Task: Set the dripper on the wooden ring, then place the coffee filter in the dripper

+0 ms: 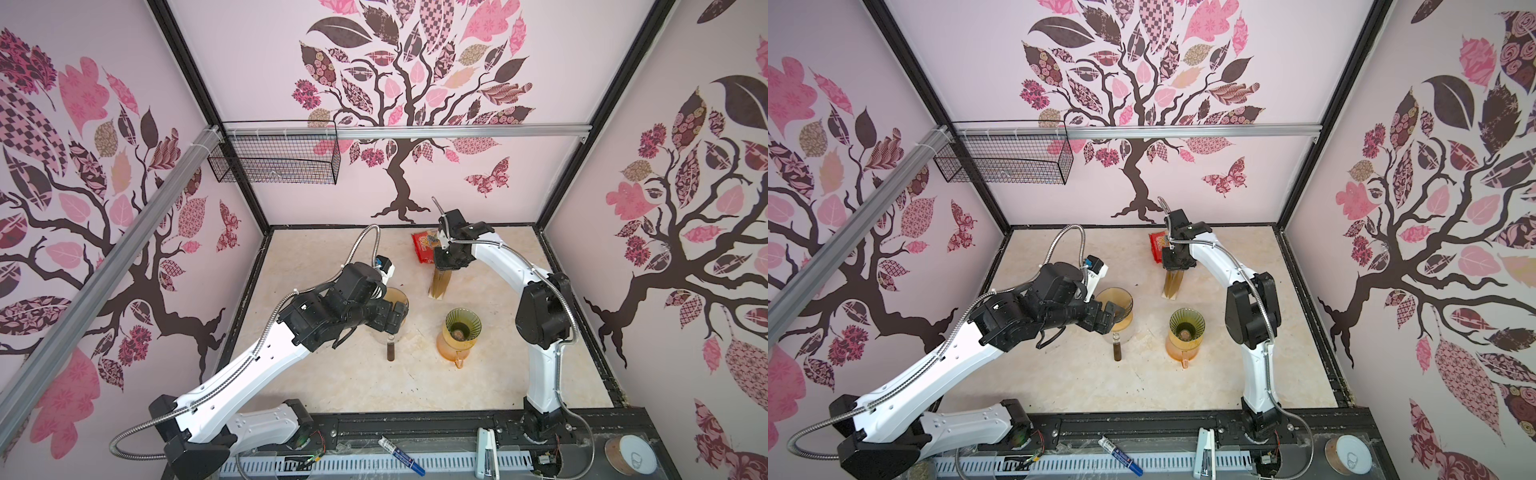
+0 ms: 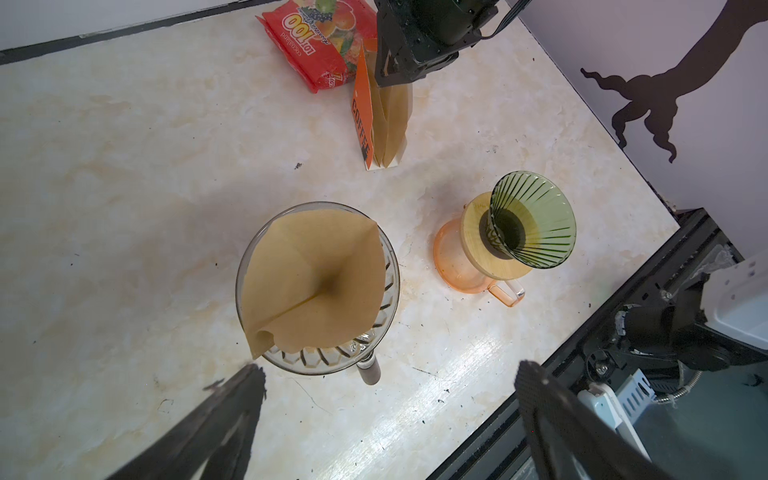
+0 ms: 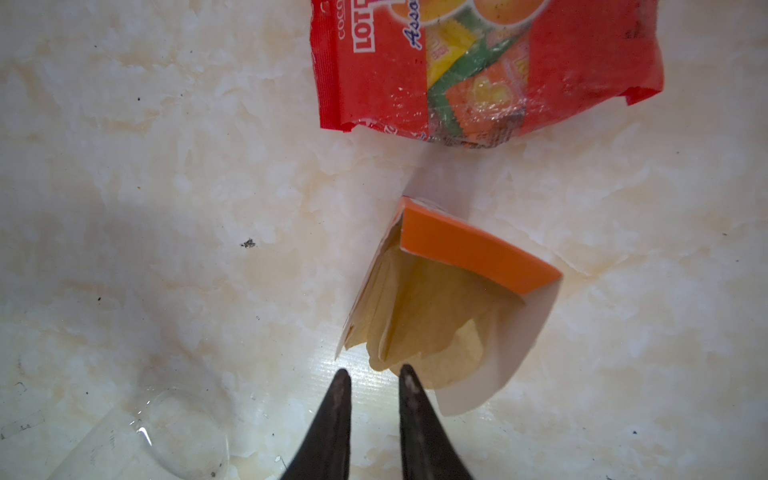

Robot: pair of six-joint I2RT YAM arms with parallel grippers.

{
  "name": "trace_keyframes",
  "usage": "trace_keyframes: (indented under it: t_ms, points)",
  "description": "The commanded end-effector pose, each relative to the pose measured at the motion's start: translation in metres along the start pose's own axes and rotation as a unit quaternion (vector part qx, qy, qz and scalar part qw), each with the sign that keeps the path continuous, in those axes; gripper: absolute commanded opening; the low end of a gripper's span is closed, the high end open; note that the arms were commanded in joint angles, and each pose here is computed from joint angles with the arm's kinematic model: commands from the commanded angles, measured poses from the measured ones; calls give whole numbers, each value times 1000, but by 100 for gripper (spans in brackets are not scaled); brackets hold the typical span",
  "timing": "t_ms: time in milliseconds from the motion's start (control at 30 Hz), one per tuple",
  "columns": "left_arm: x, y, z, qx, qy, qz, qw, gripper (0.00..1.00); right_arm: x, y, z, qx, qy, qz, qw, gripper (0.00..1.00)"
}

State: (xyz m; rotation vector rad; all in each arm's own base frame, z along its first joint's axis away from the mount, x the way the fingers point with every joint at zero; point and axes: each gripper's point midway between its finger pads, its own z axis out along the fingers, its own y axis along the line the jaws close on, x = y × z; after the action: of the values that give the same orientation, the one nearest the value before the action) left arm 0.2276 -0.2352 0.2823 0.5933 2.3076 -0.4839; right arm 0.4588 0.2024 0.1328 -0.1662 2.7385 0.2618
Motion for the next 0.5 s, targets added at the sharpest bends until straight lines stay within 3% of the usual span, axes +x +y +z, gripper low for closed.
trace_keyframes:
  t_ms: [0, 467]
  points:
    - [-16, 1, -13, -3, -27, 6, 1000, 97, 0, -1, 14, 10, 13, -11, 1000, 22]
    - [-14, 4, -12, -9, -22, 4, 1000, 97, 1, -3, 34, 16, 30, -8, 999, 15]
